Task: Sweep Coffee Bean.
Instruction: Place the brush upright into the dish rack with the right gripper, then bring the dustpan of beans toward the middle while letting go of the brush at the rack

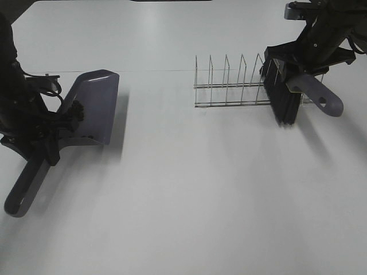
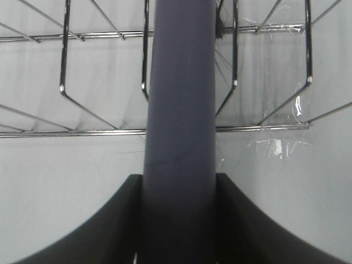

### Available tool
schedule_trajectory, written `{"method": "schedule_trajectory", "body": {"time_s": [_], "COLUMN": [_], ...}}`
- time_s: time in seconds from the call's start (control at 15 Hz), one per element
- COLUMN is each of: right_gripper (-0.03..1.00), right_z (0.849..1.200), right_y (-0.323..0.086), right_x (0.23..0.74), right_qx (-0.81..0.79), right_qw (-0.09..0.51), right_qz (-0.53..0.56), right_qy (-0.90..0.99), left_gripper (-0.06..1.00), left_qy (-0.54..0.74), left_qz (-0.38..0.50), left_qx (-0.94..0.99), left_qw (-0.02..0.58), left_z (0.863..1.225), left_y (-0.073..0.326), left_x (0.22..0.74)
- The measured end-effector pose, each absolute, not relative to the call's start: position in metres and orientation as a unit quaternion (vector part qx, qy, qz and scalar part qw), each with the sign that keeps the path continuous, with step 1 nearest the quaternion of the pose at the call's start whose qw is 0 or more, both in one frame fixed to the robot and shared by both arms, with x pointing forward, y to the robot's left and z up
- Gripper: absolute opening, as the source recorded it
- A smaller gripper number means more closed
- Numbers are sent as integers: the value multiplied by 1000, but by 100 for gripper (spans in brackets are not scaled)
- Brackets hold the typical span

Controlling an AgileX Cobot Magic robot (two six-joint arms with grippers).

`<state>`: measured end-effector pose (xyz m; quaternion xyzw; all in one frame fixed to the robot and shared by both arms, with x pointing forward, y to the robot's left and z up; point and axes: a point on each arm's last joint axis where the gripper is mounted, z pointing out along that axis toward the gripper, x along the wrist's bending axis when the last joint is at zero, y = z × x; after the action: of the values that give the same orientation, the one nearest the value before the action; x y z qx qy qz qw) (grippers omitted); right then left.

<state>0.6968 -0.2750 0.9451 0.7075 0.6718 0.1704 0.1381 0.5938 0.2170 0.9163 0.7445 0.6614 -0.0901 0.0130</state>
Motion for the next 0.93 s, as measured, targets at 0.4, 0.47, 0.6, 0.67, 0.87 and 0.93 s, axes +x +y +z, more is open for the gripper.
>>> {"method": "schedule_trajectory", "body": {"time_s": [0.4, 0.47, 0.6, 0.67, 0.87, 0.93], "right_gripper": [84, 85, 85, 85, 82, 82], "right_z": [950, 961, 985, 1009, 1061, 1071], "right_y": [-274, -274, -274, -274, -276, -276], "right_x": [697, 696, 691, 684, 649, 632], "right_qx": [704, 702, 698, 694, 685, 681], "right_qw": [138, 145, 159, 169, 187, 190], "right_qz": [183, 192, 209, 221, 241, 242], "right_qy": [672, 670, 666, 664, 662, 664], "left_gripper": [33, 33, 33, 33, 33, 33], "left_qy": [660, 663, 666, 666, 670, 671], "left_qz": [-98, -98, -96, -95, -85, -80], "left_qx": [745, 742, 740, 740, 738, 737], "left_qw": [5, 4, 3, 1, 10, 14], "left_z": [917, 917, 917, 915, 903, 896], "left_y": [217, 217, 218, 218, 217, 217], "left_x": [592, 592, 592, 592, 598, 601]}}
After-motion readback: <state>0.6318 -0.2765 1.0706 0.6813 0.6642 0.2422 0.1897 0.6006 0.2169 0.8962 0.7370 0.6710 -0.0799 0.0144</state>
